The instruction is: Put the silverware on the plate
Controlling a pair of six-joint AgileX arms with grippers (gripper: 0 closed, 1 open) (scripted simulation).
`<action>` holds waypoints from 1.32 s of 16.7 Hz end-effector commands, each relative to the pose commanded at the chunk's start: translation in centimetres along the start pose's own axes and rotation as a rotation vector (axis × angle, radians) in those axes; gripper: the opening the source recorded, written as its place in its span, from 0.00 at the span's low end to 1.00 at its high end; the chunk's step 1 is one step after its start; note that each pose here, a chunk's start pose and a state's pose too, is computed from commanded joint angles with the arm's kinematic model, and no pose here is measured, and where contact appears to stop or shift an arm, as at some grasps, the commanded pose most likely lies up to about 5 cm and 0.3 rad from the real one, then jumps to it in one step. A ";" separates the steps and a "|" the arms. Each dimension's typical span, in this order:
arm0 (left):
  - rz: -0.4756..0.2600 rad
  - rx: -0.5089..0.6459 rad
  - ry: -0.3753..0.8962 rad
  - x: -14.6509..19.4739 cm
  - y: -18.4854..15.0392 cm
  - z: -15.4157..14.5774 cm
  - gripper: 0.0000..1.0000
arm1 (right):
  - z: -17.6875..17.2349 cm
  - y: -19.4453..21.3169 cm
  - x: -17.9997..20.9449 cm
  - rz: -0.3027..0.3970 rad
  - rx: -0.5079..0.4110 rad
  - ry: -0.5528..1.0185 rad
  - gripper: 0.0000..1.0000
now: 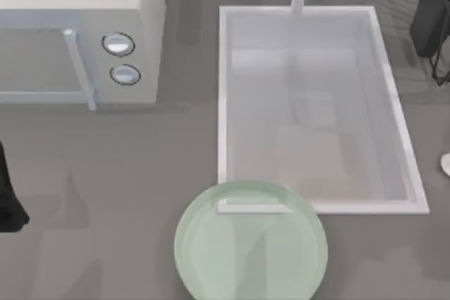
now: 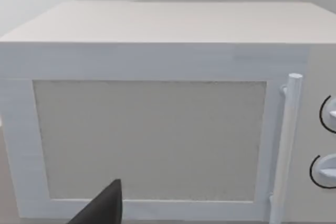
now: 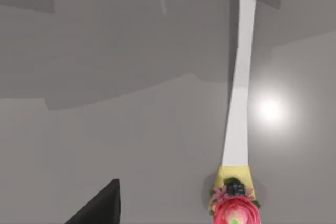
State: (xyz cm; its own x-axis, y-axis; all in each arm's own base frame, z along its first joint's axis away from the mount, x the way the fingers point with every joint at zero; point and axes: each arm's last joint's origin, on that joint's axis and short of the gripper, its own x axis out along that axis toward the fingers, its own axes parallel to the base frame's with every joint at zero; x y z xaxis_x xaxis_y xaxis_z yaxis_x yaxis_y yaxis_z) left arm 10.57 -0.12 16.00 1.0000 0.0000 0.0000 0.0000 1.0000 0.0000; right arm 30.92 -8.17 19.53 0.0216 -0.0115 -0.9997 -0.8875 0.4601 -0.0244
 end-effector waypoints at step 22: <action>0.000 0.000 0.000 0.0 0.0 0.0 1.00 | -0.1 -0.4 10.2 0.021 -0.024 0.004 1.00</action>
State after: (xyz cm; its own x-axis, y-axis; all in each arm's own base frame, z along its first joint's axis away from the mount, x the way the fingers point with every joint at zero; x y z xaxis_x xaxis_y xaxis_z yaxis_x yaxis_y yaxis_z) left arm 10.57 -0.12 16.00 1.0000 0.0000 0.0000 0.0000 1.0000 0.0000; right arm 31.48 -8.57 9.31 0.0007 -0.0059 -1.0000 -0.8984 0.4392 -0.0033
